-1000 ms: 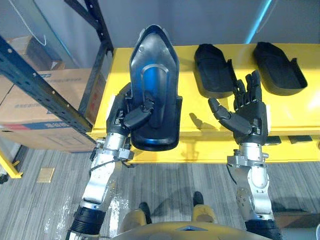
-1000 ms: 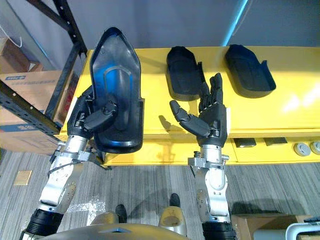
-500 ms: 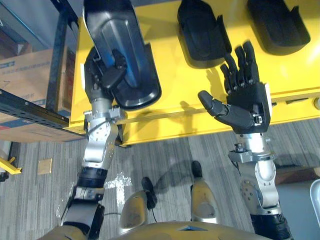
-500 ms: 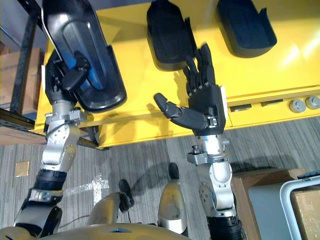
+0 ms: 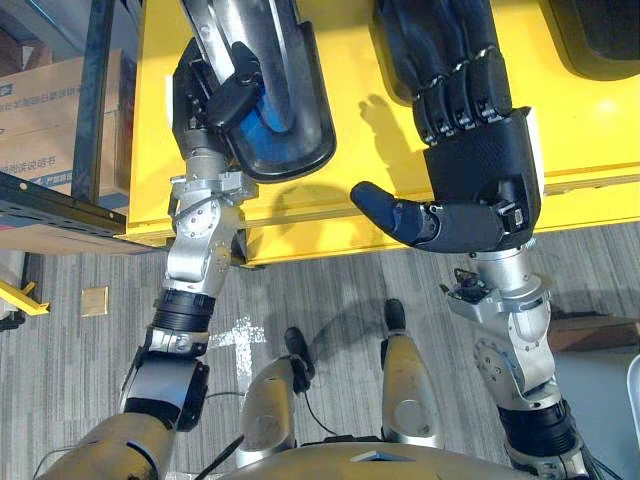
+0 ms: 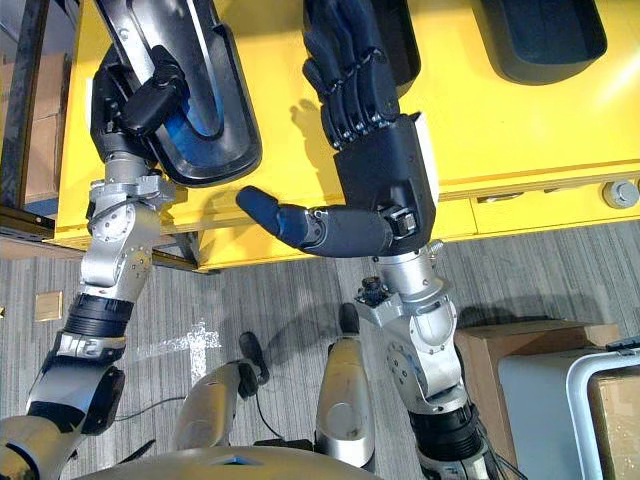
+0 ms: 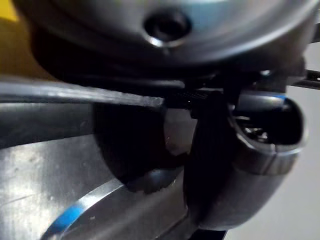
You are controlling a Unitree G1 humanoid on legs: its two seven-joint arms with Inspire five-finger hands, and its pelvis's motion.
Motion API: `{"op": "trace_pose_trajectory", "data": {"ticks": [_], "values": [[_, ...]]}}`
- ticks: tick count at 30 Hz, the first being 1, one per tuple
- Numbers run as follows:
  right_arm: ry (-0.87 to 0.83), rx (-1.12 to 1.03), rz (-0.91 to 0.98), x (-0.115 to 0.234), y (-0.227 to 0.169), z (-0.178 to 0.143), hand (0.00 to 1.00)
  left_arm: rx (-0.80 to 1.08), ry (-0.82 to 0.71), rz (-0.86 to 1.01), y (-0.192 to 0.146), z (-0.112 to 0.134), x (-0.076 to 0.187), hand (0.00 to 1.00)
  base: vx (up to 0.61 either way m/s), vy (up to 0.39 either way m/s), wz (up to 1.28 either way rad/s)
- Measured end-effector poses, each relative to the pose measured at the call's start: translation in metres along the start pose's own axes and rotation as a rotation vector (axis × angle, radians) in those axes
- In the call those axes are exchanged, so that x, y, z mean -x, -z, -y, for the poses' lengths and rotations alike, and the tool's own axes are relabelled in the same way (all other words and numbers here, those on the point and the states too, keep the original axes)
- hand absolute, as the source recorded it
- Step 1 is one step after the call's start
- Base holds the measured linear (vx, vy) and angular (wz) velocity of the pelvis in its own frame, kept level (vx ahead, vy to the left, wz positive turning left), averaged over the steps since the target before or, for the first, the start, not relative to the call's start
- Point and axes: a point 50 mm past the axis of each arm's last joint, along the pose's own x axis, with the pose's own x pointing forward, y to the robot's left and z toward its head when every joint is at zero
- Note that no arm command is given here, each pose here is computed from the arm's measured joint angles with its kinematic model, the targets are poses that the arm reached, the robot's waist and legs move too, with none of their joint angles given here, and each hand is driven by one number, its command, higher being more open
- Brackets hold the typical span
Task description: Walk over and take three plastic housings, then place them on the shelf
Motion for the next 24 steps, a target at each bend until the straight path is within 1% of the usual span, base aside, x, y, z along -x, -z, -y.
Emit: {"op": "trace_pose_trajectory", "data": {"ticks": [2,6,7,12,15,21,24], "values": [[-0.012,-0.007,0.004,-0.002,0.0,-0.002,1.0,-0.021,0.011,0.001,-0.004,-0.003,-0.003,0.0,-0.01,-0.017,0.02],[-0.021,-0.01,0.006,-0.003,0.0,-0.004,1.0,-0.027,0.025,-0.037,0.0,-0.005,-0.011,0.0,0.0,0.0,0.0],[-0.029,-0.013,0.01,-0.003,-0.001,-0.005,1.0,-0.027,0.024,-0.052,0.002,-0.006,-0.013,1.0,0.0,0.0,0.0],[-0.038,-0.01,0.019,-0.005,-0.003,-0.006,1.0,-0.064,0.024,-0.094,0.005,-0.016,-0.02,1.0,0.0,-0.005,-0.02],[-0.04,-0.015,0.013,-0.005,-0.002,-0.007,1.0,-0.106,0.015,-0.112,0.007,-0.017,-0.025,1.0,0.0,-0.007,-0.03],[-0.04,-0.062,-0.028,0.003,0.004,-0.014,1.0,-0.135,-0.035,-0.194,0.024,-0.029,-0.026,1.0,0.01,-0.005,-0.03],[-0.039,-0.081,-0.041,0.005,0.006,-0.018,1.0,-0.167,-0.078,-0.202,0.024,-0.037,-0.029,1.0,0.04,0.008,-0.1]]}}
